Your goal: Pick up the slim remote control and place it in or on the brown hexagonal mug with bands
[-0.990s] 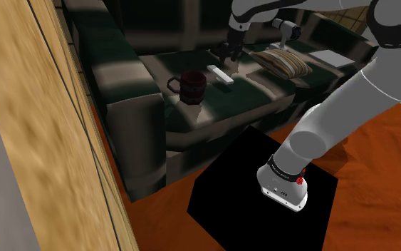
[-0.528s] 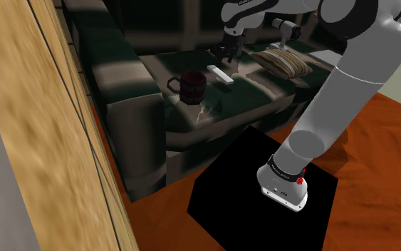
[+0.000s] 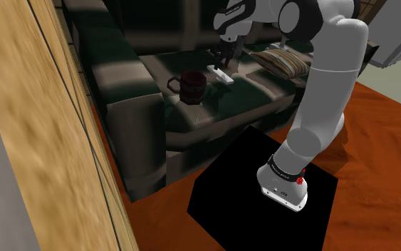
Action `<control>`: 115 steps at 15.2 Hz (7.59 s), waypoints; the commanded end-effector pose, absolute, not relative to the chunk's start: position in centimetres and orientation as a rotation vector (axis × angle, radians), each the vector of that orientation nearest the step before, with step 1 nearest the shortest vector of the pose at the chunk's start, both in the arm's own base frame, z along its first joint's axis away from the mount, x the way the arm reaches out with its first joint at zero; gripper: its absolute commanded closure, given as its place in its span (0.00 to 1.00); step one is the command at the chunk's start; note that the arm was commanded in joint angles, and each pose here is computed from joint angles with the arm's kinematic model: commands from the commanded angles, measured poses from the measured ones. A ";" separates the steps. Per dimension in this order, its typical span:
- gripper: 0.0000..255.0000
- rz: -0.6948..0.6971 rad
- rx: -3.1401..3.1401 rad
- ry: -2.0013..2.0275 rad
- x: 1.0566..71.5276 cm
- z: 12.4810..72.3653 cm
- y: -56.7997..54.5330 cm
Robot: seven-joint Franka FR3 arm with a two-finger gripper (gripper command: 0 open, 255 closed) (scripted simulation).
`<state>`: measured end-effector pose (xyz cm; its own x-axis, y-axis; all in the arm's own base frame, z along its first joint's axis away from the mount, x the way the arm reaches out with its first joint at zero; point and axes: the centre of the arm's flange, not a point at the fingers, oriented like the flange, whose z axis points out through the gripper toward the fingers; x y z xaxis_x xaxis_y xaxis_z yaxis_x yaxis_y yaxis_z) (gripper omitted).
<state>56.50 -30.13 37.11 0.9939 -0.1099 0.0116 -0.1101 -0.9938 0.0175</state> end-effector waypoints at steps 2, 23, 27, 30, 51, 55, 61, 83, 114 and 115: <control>0.00 0.015 3.119 -0.172 56.8 35.5 -30.6; 1.00 0.015 3.119 -0.172 56.8 33.1 -30.6; 1.00 0.015 3.119 -0.172 56.8 34.6 -30.6; 1.00 0.015 3.119 -0.172 56.8 36.2 -30.6; 1.00 0.015 3.119 -0.172 56.8 47.3 -30.6; 1.00 0.015 3.119 -0.172 56.8 49.4 -30.6; 1.00 0.015 3.119 -0.172 56.8 52.2 -30.6; 1.00 0.015 3.119 -0.172 54.4 52.7 -1.7; 0.00 0.015 3.119 -0.172 54.0 45.2 2.7; 0.00 0.015 3.119 -0.172 54.0 46.6 2.8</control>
<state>54.01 2.65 45.84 0.9939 -0.1094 0.0110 -0.1096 -0.9938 0.0175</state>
